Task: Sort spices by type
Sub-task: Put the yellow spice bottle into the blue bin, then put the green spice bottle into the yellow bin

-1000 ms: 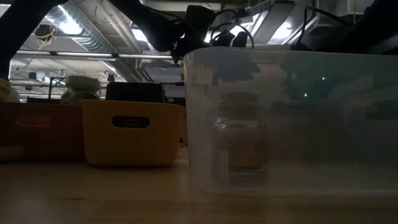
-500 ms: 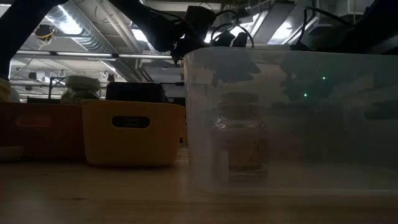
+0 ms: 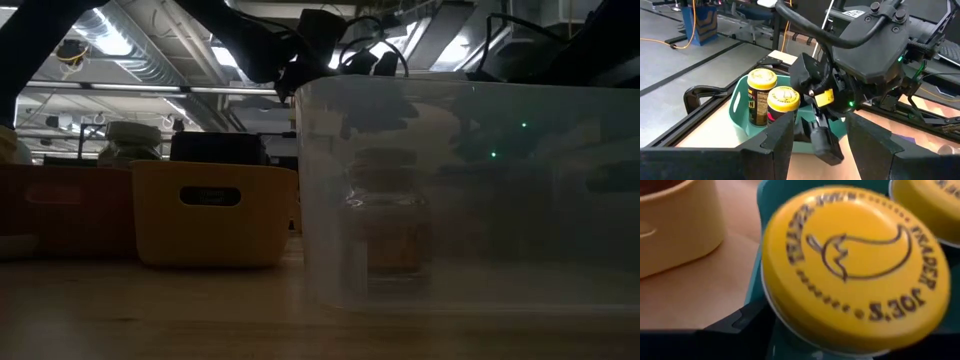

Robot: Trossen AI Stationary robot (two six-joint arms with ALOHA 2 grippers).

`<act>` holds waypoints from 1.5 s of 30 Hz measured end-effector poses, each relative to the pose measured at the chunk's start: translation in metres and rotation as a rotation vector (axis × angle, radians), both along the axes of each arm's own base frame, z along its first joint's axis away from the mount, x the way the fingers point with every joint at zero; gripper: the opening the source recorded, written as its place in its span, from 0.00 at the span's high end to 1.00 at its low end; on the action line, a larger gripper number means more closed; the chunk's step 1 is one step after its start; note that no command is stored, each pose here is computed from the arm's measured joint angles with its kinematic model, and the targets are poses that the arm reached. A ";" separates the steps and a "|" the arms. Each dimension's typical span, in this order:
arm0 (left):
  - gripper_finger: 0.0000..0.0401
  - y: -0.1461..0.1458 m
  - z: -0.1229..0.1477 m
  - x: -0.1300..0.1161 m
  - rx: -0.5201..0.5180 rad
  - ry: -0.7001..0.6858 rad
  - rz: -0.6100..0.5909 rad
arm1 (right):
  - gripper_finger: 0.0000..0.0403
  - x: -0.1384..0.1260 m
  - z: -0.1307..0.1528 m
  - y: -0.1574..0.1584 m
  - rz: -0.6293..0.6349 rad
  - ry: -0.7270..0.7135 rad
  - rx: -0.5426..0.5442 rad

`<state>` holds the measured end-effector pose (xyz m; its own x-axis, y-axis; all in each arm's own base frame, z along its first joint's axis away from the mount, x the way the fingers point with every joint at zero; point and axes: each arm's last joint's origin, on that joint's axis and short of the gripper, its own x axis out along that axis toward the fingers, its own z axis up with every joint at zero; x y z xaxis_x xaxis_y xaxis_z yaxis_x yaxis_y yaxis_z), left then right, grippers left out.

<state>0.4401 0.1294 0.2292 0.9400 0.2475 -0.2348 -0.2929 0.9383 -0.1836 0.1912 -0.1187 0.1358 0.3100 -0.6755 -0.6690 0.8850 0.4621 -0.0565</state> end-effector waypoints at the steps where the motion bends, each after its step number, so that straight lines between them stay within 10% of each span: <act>1: 0.59 0.000 0.000 0.000 0.000 0.000 0.000 | 0.36 0.000 0.000 0.000 0.007 0.000 0.009; 45: 0.59 0.000 0.000 0.000 -0.004 -0.001 0.001 | 0.36 -0.031 0.037 0.024 0.135 0.028 0.211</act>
<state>0.4401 0.1294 0.2292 0.9401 0.2475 -0.2344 -0.2936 0.9373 -0.1878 0.1598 -0.0947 0.1726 0.3673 -0.4733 -0.8006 0.8136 0.5806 0.0300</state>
